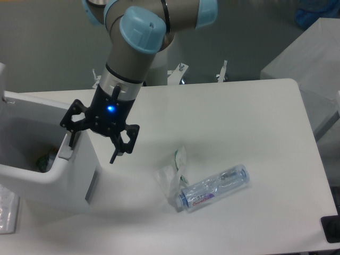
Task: Open the trash can
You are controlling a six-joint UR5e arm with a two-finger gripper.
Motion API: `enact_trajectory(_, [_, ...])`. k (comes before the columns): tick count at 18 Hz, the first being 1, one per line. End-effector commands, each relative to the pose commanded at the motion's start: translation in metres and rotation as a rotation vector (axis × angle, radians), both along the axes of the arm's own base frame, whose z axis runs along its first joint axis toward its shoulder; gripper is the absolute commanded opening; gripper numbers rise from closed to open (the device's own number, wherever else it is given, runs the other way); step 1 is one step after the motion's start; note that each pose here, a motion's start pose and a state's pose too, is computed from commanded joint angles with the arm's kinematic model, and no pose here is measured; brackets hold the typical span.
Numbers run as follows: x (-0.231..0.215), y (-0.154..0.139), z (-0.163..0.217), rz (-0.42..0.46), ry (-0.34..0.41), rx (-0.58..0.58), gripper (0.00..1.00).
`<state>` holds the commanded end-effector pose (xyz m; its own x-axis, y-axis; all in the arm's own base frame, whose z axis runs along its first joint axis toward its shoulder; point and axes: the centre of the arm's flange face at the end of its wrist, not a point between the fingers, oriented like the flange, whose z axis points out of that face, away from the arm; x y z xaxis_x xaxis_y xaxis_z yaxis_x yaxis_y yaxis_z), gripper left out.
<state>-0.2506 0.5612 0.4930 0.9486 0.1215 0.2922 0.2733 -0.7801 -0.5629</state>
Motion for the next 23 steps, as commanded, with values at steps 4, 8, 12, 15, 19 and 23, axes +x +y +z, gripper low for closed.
enact_trajectory(4, [-0.036, -0.01, 0.019, 0.044, 0.05, 0.03, 1.0])
enact_trajectory(8, [-0.085, -0.026, 0.008, 0.038, 0.133, 0.024, 1.0])
enact_trajectory(12, [-0.145, -0.051, -0.038, 0.076, 0.218, -0.114, 1.0])
enact_trajectory(15, [-0.206, -0.065, -0.099, 0.074, 0.264, -0.264, 1.0])
enact_trajectory(19, [-0.275, -0.098, -0.115, 0.033, 0.364, -0.36, 1.0])
enact_trajectory(23, [-0.302, -0.097, -0.132, -0.043, 0.424, -0.407, 1.0])
